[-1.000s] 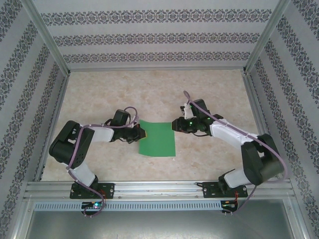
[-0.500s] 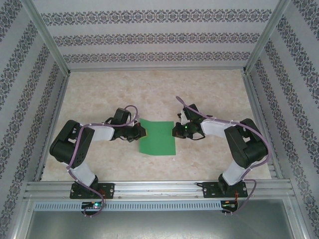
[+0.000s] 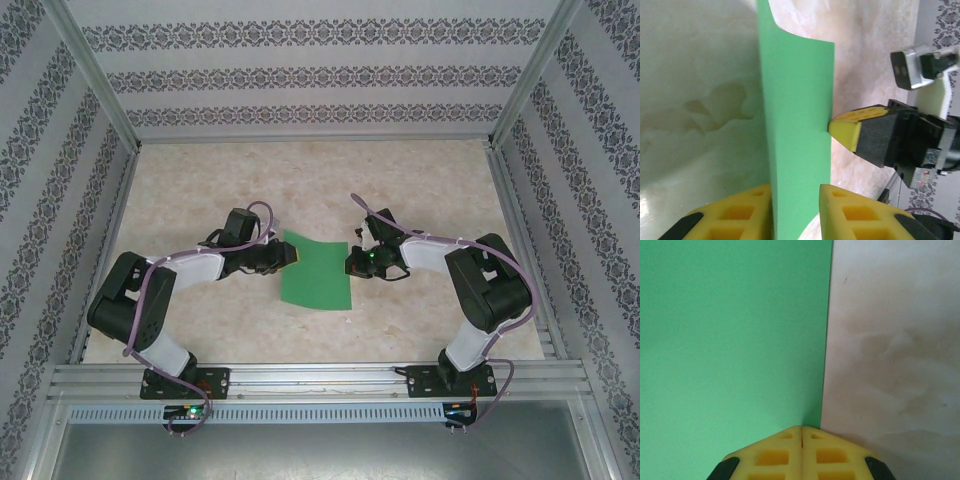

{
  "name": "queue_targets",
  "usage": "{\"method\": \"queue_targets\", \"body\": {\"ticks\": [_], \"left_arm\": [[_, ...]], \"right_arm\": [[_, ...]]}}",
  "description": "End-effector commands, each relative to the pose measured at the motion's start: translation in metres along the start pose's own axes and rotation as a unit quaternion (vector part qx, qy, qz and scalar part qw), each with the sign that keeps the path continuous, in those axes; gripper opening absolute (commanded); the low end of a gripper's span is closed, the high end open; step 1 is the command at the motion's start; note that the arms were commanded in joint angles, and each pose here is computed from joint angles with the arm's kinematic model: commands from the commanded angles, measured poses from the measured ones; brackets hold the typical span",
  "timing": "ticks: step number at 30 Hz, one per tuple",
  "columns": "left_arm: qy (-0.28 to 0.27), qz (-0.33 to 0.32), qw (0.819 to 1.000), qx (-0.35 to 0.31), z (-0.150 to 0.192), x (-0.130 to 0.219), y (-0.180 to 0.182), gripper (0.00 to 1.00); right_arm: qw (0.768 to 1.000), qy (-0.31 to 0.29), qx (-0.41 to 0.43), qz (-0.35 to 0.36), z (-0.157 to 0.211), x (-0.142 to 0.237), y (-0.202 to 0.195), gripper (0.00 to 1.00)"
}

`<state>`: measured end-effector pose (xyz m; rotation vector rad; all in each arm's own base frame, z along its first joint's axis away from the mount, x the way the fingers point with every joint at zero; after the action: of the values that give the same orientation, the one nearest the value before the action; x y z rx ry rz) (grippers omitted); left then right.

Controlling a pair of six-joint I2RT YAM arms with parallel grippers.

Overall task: Fold a paper plane with a square sheet of paper (fold left side to right side)
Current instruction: First fold in half a square sheet of paper at the center of the table.

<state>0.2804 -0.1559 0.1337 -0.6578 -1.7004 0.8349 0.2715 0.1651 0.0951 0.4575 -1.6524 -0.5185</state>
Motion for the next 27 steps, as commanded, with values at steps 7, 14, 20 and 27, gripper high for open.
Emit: {"method": "queue_targets", "body": {"ticks": [7,14,20,27], "left_arm": [[0.014,0.049,0.999,-0.011,-0.005,-0.008,-0.027,0.43],[0.026,0.064,0.997,-0.019,-0.009,-0.029,-0.037,0.51],[0.04,0.06,0.997,-0.026,-0.01,-0.048,-0.04,0.53],[0.048,0.028,0.998,-0.031,-0.008,-0.057,-0.036,0.4]], "right_arm": [[0.999,0.026,-0.002,0.039,0.01,-0.014,-0.012,0.0],[0.999,0.028,0.0,0.036,0.011,-0.015,-0.011,0.0],[0.999,0.024,0.003,0.025,0.012,-0.014,-0.008,0.0],[1.0,0.019,0.007,0.021,0.013,-0.011,-0.005,0.0]]}}
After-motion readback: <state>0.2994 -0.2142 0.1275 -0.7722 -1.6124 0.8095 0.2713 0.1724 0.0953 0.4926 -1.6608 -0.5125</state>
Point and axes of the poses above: each hand's point on the last joint's axis, 136 mm out from that joint toward the fingers, its own x axis back along the fingers, its own y axis along the line the jaws close on, z = x × y, the point moved 10 cm from there along x, back along the fingers, and after that the axes turned 1 degree about -x, right-handed, at the moved point
